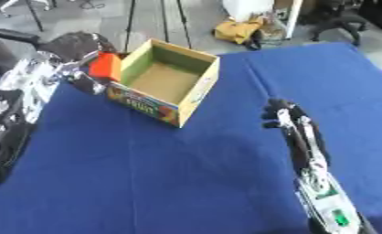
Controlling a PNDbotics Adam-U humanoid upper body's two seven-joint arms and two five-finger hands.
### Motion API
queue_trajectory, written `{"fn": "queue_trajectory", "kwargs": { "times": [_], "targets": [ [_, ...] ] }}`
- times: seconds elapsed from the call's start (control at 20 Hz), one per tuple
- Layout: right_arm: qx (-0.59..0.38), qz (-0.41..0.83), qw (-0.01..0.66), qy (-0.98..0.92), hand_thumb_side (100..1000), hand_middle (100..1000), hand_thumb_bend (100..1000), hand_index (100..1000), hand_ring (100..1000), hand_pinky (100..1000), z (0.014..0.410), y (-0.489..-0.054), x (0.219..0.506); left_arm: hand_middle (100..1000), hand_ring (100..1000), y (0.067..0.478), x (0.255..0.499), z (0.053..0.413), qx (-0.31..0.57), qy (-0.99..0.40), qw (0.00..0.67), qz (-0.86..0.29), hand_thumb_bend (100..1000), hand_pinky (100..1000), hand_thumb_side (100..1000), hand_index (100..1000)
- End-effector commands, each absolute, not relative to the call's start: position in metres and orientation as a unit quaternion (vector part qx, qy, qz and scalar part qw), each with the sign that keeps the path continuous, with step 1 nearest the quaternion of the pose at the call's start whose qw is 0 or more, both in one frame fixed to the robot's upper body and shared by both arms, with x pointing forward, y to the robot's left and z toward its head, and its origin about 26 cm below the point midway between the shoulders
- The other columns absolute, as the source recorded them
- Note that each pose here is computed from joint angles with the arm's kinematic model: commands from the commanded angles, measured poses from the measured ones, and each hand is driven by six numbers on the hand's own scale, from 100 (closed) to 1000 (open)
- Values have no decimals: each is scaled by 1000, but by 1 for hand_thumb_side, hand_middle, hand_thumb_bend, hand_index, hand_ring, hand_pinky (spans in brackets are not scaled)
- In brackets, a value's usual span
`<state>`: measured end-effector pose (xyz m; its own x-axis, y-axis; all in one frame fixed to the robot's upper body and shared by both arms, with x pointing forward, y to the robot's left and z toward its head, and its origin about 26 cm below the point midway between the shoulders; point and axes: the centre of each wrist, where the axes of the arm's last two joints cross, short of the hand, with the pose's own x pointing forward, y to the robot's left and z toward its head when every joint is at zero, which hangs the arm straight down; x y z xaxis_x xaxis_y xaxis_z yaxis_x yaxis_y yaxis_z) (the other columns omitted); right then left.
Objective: Pick up objects on the table and place them in the box.
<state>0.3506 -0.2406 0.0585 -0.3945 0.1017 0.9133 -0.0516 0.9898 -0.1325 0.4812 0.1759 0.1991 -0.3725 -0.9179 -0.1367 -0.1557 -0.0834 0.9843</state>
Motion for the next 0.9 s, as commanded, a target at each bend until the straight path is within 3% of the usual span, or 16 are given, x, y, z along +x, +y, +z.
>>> {"fn": "queue_trajectory", "kwargs": {
  "times": [0.05, 0.2, 0.25, 0.4, 0.7, 0.75, 0.9],
  "targets": [
    [-9, 82, 534, -841, 776, 633, 100, 764, 658, 612, 70, -237, 354, 315, 301, 160, 486, 199, 471, -631, 339, -515, 100, 303, 198, 588],
    [-5, 85, 534, -841, 776, 633, 100, 764, 658, 612, 70, -235, 355, 318, 304, 153, 488, 188, 478, -643, 346, -488, 100, 306, 201, 591],
    [-3, 87, 533, -842, 777, 633, 100, 765, 659, 612, 71, -234, 355, 385, 369, 152, 489, 186, 481, -647, 353, -474, 100, 366, 224, 642],
    [2, 92, 532, -842, 776, 633, 100, 764, 658, 612, 71, -231, 356, 471, 458, 144, 491, 176, 497, -651, 372, -437, 100, 463, 242, 704],
    [3, 93, 532, -842, 776, 633, 100, 764, 658, 612, 71, -231, 356, 471, 458, 141, 492, 169, 500, -650, 377, -430, 100, 463, 242, 704],
    [3, 93, 531, -842, 772, 633, 100, 764, 659, 612, 71, -231, 356, 850, 826, 138, 490, 160, 494, -645, 378, -444, 477, 779, 712, 903],
    [3, 92, 532, -841, 767, 633, 100, 764, 659, 612, 70, -231, 356, 948, 919, 134, 488, 131, 468, -615, 383, -505, 452, 874, 947, 974]
  ]
}}
